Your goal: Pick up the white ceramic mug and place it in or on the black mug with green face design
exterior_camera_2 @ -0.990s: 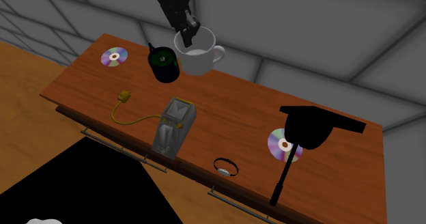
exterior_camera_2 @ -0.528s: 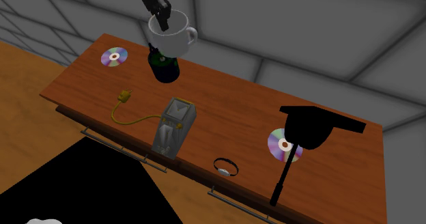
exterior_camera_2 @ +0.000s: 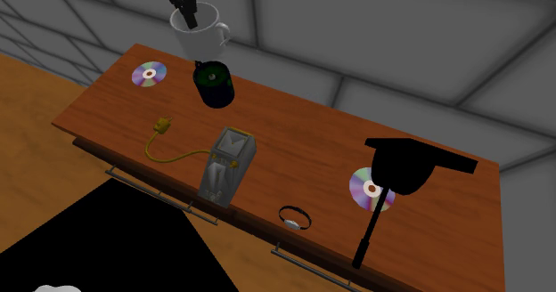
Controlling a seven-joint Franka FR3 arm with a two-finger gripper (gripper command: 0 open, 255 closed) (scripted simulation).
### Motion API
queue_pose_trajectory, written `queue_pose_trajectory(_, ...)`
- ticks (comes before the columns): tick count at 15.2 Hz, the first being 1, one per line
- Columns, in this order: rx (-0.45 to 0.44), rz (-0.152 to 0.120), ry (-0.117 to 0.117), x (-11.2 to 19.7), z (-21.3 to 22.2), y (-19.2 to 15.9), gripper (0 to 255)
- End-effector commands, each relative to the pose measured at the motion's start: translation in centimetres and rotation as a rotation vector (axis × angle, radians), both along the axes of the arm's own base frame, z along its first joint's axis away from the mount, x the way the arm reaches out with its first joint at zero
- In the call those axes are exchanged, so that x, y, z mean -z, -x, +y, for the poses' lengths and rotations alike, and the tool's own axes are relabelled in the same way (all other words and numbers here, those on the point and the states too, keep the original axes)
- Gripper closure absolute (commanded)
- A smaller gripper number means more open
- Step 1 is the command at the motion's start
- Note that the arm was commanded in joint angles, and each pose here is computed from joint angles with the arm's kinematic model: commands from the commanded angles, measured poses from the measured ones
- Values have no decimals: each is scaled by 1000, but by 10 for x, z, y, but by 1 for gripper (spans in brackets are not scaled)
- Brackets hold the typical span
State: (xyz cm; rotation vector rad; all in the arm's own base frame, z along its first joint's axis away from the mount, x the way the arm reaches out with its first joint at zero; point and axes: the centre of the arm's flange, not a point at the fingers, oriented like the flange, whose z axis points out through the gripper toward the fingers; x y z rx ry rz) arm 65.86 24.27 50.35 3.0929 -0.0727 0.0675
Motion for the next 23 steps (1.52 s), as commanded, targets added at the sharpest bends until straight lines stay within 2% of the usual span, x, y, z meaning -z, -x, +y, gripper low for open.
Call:
queue_pose_trajectory(1, 1, -1, 0, 8, 3, 0, 255)
queue_pose_trajectory(12, 1, -1, 0, 67, 3, 0, 255)
queue_pose_trajectory(20, 1, -1, 0, 67, 3, 0, 255)
queue_pose_trajectory(21, 1, -1, 0, 67, 3, 0, 0)
queue_pose_trajectory(23, 1, -1, 0, 67, 3, 0, 0)
